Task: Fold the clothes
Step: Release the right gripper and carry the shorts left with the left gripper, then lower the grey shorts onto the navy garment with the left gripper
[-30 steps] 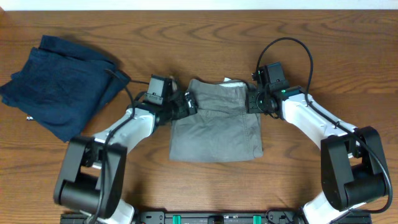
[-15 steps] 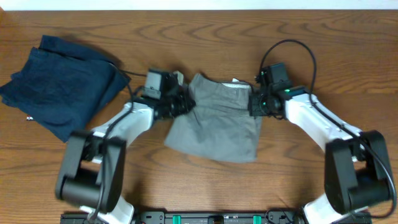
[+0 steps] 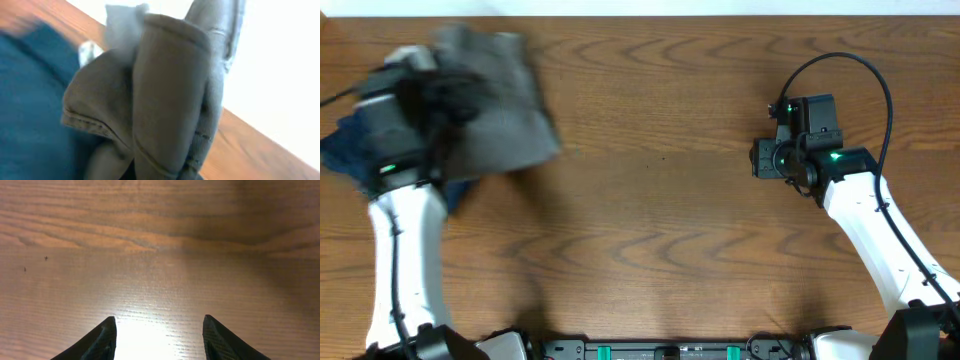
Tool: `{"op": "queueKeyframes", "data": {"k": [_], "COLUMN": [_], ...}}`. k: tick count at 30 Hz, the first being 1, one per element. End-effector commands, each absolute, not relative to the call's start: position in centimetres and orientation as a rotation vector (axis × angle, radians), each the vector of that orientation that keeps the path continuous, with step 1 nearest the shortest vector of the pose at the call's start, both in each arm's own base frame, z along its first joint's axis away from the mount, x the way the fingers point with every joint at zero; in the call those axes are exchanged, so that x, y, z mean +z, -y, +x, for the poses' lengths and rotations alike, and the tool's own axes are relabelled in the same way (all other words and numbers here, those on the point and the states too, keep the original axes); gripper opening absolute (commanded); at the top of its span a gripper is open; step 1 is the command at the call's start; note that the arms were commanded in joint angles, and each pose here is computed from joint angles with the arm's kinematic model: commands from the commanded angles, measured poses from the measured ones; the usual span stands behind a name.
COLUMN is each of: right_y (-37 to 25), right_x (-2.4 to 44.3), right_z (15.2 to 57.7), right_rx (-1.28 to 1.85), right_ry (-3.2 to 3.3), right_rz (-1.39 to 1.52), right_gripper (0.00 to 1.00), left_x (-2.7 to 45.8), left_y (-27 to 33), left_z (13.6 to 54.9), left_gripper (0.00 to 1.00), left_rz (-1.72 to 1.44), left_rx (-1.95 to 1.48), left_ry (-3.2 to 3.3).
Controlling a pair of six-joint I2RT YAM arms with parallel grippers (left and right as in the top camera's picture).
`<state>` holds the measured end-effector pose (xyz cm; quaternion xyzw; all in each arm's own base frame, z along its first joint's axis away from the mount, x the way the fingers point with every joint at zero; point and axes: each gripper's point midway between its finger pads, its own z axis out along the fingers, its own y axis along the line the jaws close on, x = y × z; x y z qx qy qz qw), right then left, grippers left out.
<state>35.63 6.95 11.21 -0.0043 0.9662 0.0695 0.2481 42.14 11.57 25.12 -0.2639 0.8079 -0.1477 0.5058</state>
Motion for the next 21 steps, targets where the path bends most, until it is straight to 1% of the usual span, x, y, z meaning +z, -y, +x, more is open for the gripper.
{"op": "queueKeyframes", "data": {"k": [1,4,8,21], "right_y": [-6.7,-6.7,-6.7,-6.6], "right_x": [11.4,11.4,11.4,11.2], "right_z": [35.6,35.6,35.5,35.3], "right_rx": [0.184,0.184,0.184,0.181], "right_ry": [-2.630,-2.630,-2.630,-2.644], "right_rz": [-0.022,-0.022,-0.022,-0.022], "right_gripper": [0.54,0.54,0.54,0.54], "left_x": [27.7,27.2,26.3,28.8], "left_y": [-17.9,-21.9,-24.3,-26.1], "left_z": [40.5,38.9,37.9,38.1], "left_gripper": [0.06,0.06,0.06,0.06], "left_rz": [-0.718,-0.815,-0.882,-0.882], "left_rx": [-0.216,-0.159,-0.148,-0.143], "left_ry": [-1.831,-1.796,-1.780,-1.651]}}
